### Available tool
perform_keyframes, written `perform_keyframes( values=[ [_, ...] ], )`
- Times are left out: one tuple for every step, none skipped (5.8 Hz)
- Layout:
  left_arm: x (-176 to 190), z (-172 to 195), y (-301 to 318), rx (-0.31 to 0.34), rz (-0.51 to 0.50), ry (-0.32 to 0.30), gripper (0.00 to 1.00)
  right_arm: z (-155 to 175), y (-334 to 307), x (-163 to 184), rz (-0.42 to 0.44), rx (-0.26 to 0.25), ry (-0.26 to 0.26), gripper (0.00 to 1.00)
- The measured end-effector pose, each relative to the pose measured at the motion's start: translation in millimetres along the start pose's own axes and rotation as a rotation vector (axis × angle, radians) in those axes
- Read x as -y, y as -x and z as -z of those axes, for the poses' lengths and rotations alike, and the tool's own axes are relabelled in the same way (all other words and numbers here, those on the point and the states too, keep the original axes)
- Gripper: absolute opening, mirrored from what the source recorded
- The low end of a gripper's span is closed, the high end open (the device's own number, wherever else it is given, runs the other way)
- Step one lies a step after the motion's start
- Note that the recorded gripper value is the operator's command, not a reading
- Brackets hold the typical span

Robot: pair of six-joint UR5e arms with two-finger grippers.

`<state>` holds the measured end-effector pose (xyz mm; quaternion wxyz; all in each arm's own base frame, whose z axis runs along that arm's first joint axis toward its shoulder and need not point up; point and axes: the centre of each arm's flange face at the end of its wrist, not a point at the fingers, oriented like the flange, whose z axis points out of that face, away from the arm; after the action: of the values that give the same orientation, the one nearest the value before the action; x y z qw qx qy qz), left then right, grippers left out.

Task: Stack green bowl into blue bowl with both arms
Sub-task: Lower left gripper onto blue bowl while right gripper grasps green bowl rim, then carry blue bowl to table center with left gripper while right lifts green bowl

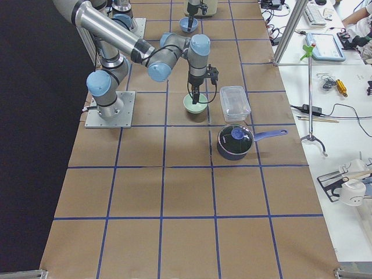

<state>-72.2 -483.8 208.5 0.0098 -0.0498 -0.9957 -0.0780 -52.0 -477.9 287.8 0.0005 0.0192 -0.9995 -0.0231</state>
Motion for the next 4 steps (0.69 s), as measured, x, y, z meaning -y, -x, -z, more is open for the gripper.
perform_keyframes(
  values=[
    [1.9, -0.6, 1.2, 0.006, 0.000, 0.002, 0.03, -27.4, -4.4, -0.4, -0.004, 0.006, 0.016, 1.00],
    [2.8, 0.3, 2.4, 0.013, 0.001, 0.001, 0.02, -49.4, -4.7, -3.0, -0.006, 0.016, 0.041, 1.00],
    [3.0, 4.9, 3.0, 0.025, 0.002, -0.006, 0.02, -63.0, -3.6, -5.8, -0.006, 0.024, 0.063, 1.00],
    [4.6, 14.3, 1.3, 0.053, 0.002, -0.014, 0.02, -69.1, -3.3, -7.4, -0.006, 0.028, 0.076, 0.85]
  ],
)
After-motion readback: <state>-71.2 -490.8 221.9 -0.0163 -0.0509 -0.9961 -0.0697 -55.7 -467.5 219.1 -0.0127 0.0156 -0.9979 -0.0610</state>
